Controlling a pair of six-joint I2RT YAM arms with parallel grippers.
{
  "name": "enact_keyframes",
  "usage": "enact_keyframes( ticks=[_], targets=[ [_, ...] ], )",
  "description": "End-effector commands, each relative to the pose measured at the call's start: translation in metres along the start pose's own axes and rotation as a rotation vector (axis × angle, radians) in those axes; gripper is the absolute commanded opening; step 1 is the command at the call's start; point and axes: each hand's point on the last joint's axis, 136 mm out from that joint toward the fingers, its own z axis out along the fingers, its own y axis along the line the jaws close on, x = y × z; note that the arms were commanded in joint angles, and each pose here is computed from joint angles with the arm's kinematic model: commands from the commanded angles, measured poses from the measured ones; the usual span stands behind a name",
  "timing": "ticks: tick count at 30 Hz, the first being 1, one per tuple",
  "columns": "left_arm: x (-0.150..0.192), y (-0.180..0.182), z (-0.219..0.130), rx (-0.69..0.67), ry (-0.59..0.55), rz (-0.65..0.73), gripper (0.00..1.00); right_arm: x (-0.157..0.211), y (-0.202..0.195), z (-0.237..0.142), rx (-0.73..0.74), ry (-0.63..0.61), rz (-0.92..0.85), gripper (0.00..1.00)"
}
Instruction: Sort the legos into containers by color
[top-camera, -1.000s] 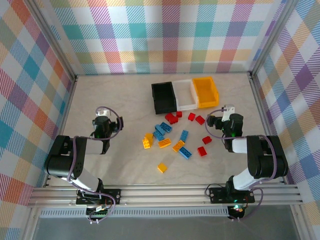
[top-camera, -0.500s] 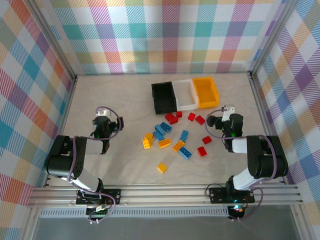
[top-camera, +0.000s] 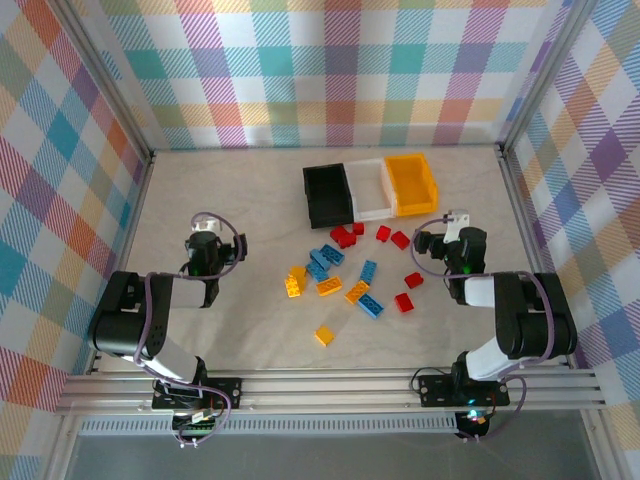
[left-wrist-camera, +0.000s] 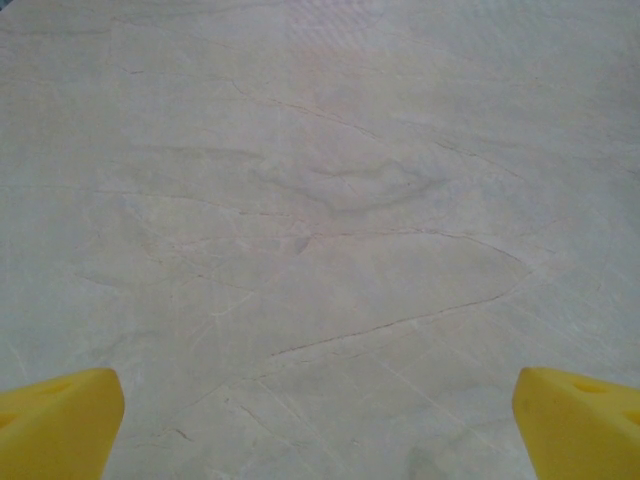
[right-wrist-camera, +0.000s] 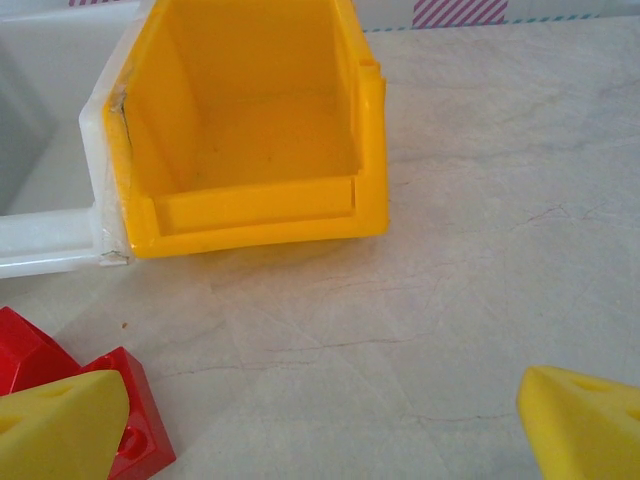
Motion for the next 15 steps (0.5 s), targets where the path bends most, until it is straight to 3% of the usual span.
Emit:
enact_keyframes(
  ticks=[1,7,15],
  targets=[
    [-0.035,0.016,-0.005,-0.092,0.002,-0.038,1.0,-0.022,0.004,-0.009,0.007,-0.036,-0.001,1.0],
    [-0.067,0.023,-0.026,-0.132,-0.022,-0.089,1.0,-0.037,0.007,-0.025,0.046,-0.041,-0.019,1.0],
    [-0.106,0.038,-0.082,-0.191,-0.036,-0.261,1.0,-0.067,0.026,-0.056,-0.028,0.034,0.205,1.0]
  ],
)
